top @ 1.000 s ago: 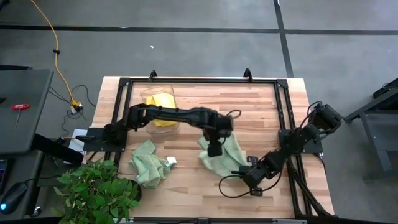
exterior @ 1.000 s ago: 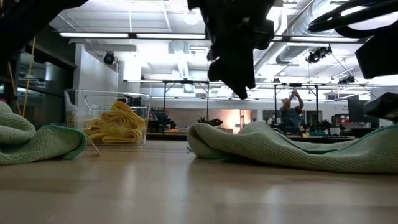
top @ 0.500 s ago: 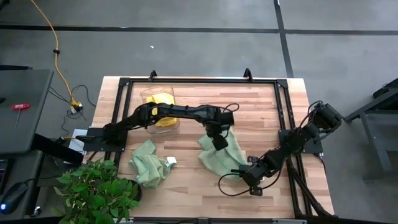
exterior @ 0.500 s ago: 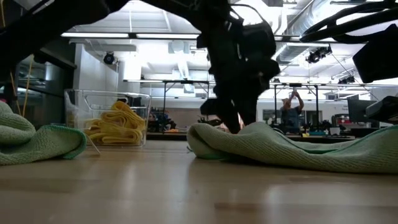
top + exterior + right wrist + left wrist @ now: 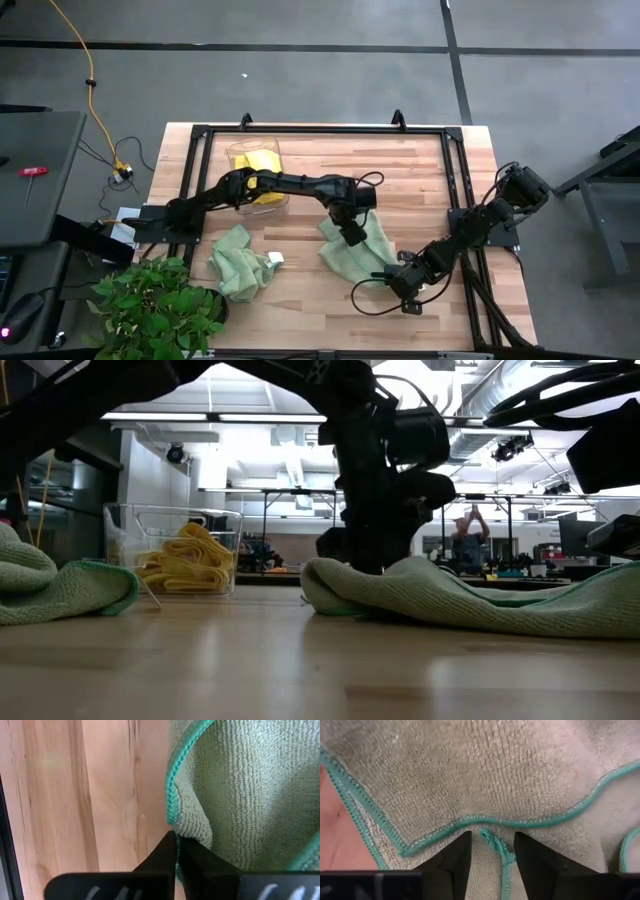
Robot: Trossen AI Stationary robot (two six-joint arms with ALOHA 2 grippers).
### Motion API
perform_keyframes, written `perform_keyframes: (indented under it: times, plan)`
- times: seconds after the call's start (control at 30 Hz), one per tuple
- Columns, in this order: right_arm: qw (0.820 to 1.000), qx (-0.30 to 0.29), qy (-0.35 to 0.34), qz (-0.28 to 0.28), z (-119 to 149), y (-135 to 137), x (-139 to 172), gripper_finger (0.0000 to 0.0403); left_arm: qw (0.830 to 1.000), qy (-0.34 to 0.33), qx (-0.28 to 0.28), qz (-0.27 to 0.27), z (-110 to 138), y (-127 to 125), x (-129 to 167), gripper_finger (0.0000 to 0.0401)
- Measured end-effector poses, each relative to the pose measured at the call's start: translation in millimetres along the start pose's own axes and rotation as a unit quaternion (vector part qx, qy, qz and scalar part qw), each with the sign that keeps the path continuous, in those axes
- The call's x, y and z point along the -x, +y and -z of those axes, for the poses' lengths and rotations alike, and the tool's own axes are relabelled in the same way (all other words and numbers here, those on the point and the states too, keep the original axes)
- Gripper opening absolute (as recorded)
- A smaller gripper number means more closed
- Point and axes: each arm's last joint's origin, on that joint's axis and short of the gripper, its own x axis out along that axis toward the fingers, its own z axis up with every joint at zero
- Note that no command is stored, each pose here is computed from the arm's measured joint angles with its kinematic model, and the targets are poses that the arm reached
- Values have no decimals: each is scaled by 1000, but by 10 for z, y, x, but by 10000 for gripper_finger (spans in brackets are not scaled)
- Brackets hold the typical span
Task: Fold microfiber towels
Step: Fold the right green towel
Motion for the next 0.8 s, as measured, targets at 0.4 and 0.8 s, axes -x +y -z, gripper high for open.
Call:
perform_keyframes:
  times: [0.4,0.8]
  plan:
    - [1000,2,-2,2,-5,-5,0,0,999,-12,-28,-28,110,-213,-50,69]
    - [1000,-7,-4,21,35,-44,75,0,998,-35,-51,-28,-125,-2,371,4]
